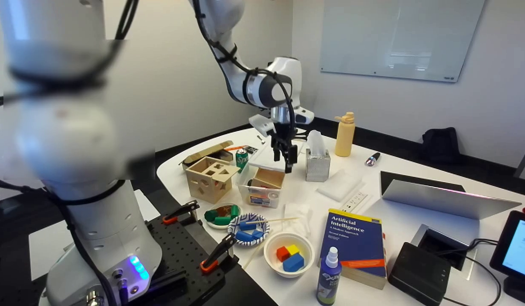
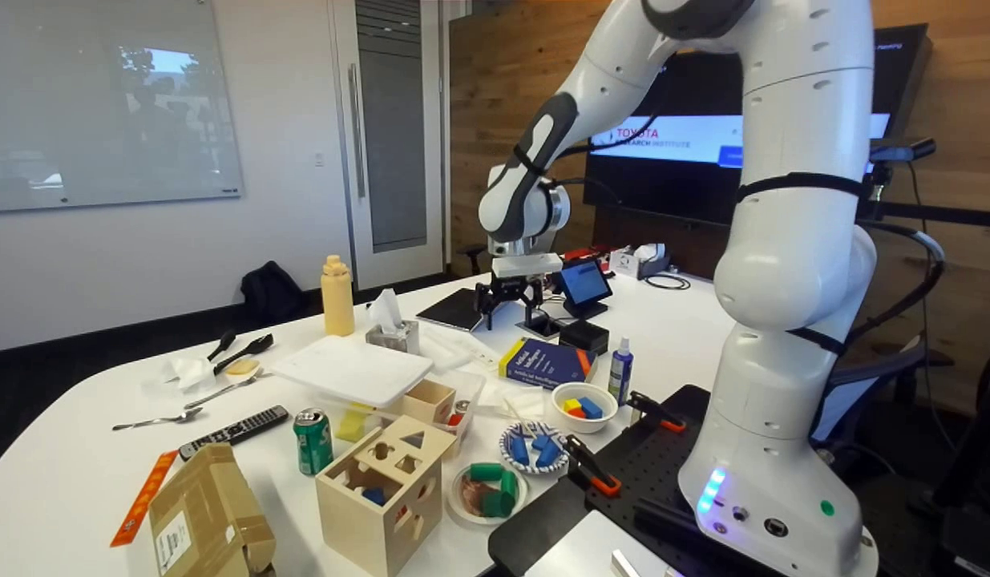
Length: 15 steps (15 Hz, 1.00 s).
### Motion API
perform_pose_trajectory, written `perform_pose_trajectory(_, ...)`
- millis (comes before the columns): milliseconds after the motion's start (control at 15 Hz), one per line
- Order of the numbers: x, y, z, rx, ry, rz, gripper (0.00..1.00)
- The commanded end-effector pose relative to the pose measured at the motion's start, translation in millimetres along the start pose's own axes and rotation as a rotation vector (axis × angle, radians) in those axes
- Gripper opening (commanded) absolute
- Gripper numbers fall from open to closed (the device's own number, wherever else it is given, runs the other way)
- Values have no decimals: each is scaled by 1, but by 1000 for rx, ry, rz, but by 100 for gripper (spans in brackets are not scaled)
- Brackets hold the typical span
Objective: Use the wooden stirrer to stir the black and white bowl.
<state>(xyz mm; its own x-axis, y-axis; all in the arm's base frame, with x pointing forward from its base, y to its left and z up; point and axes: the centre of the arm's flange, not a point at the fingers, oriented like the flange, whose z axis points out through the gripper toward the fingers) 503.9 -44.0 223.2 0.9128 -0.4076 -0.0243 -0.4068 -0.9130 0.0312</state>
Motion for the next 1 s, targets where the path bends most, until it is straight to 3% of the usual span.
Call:
perform_pose_trajectory(0,42,0,69,32,-41,77,100)
perform_pose_trajectory(400,62,1,138,34,-122,162,100)
perform_pose_trajectory(933,55,32,151,66,-136,255,100)
